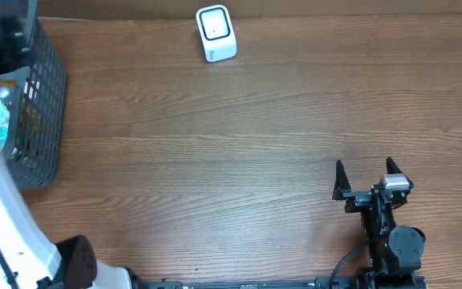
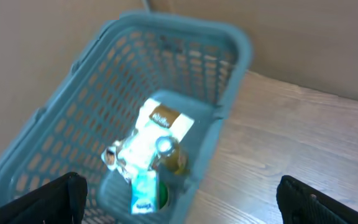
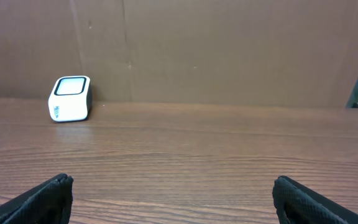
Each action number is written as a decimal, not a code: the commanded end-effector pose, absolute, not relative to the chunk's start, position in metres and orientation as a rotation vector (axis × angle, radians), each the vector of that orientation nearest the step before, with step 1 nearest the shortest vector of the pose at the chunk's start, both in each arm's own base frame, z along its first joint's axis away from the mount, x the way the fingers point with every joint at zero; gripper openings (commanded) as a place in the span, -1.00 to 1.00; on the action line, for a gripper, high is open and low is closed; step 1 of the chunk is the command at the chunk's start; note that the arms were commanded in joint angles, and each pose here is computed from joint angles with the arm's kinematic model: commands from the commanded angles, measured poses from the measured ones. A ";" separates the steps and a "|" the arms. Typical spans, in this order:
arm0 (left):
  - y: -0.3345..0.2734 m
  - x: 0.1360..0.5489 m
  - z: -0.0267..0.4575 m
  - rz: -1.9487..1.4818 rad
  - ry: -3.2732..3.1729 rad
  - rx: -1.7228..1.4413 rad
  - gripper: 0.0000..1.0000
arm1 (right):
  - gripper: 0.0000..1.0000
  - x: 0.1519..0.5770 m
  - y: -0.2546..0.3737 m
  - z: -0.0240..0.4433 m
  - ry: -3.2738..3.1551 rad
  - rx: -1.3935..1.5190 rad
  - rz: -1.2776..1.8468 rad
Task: Scan the item barcode
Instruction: 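Move the left gripper up and into the grey basket, then grasp the yellow-capped bottle in the basket with the left gripper, then carry the bottle toward the scanner and set it upright on the table, then return the left gripper to the basket and grasp the green-lidded jar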
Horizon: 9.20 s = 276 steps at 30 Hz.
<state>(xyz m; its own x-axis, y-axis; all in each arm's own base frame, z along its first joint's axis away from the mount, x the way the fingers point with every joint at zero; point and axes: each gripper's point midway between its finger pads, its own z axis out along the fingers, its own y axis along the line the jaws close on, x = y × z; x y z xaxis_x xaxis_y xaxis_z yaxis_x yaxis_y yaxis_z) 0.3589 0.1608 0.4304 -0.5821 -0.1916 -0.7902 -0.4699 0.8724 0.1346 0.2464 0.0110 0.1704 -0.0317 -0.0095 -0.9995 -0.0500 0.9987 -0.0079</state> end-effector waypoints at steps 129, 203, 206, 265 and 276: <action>-0.149 0.345 0.324 -0.371 2.680 0.333 -0.21 | 1.00 0.247 0.012 0.167 1.606 -0.052 0.037; -0.327 0.313 0.096 -0.299 2.701 0.397 0.28 | 1.00 0.247 0.012 0.167 1.606 -0.052 0.037; -0.327 0.313 0.096 -0.299 2.701 0.397 0.28 | 1.00 0.247 0.012 0.167 1.606 -0.052 0.037; -0.173 0.363 0.347 -0.226 2.207 -0.076 0.99 | 1.00 0.247 0.012 0.167 1.606 -0.052 0.037; -0.022 0.336 0.374 0.063 2.130 -0.460 1.00 | 1.00 0.247 0.012 0.167 1.606 -0.052 0.037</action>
<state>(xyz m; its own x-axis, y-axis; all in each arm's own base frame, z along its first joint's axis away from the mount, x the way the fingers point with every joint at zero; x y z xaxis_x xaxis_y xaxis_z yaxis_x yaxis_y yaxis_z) 0.3446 -0.0543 0.3589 -0.5569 -0.2833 -0.7807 -0.2644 0.9516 -0.1567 0.2464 0.0111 0.1703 -0.0321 -0.0098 -0.9994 -0.0504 0.9987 -0.0082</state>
